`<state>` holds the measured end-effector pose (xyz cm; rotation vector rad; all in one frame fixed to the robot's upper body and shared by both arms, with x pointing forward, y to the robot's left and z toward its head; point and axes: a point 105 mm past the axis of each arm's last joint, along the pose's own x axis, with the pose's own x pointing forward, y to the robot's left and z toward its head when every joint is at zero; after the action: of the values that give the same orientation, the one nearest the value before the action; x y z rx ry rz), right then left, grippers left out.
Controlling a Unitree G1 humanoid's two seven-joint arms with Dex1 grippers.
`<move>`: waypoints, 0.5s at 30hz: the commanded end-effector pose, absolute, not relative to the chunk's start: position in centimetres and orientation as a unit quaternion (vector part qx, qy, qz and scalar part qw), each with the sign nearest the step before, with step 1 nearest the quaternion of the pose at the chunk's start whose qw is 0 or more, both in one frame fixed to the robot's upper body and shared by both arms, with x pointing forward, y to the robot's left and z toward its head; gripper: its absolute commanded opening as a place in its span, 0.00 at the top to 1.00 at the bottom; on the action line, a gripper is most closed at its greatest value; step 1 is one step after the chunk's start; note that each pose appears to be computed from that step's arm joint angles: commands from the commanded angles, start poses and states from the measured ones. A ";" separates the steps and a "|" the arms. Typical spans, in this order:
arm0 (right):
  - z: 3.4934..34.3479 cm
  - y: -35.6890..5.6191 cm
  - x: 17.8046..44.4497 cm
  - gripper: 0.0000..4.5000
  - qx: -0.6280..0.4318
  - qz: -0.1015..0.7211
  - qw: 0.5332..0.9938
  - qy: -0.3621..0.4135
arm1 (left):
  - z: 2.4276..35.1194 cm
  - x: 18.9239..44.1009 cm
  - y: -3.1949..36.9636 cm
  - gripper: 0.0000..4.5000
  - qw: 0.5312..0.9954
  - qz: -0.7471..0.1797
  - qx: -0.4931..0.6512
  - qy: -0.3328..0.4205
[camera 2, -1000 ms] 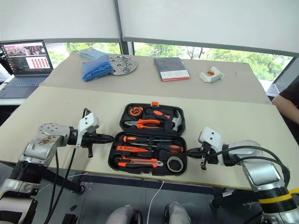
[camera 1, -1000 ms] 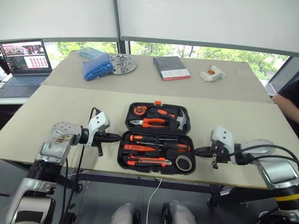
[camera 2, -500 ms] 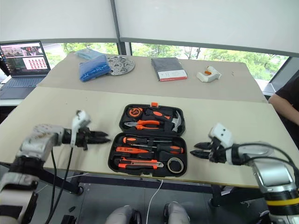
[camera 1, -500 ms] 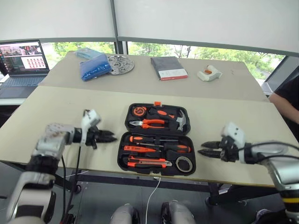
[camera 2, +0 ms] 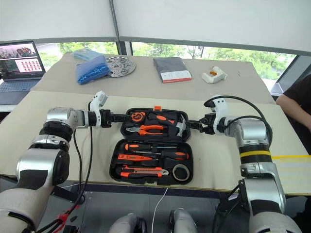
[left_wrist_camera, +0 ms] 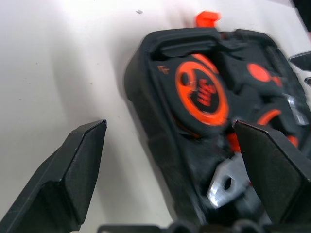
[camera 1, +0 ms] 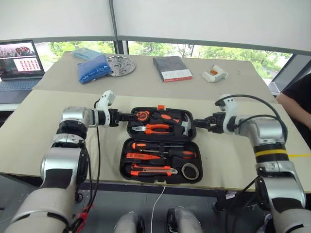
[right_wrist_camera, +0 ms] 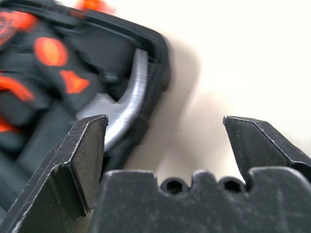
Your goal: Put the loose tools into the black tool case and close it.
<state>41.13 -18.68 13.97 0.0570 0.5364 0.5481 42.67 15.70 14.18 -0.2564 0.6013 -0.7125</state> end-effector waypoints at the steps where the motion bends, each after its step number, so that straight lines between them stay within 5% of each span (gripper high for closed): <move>1: 14.3 -18.6 41.5 0.25 0.015 0.261 0.928 0.265 | 14.1 43.0 16.0 0.15 0.893 -0.330 -0.107 0.288; 11: 13.4 -16.9 40.6 0.99 -0.003 0.293 0.912 0.286 | 13.1 42.3 16.3 0.92 0.883 -0.340 -0.105 0.307; 12: 13.6 -16.8 40.6 1.00 -0.003 0.295 0.913 0.282 | 13.2 42.4 16.2 1.00 0.883 -0.341 -0.105 0.303; 15: 15.5 -16.2 41.1 1.00 -0.004 0.306 0.922 0.238 | 14.8 43.3 15.8 1.00 0.900 -0.351 -0.088 0.243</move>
<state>41.01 -16.84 14.27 0.0023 0.5512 0.5996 42.80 16.32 13.91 -0.2224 0.5781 -0.7083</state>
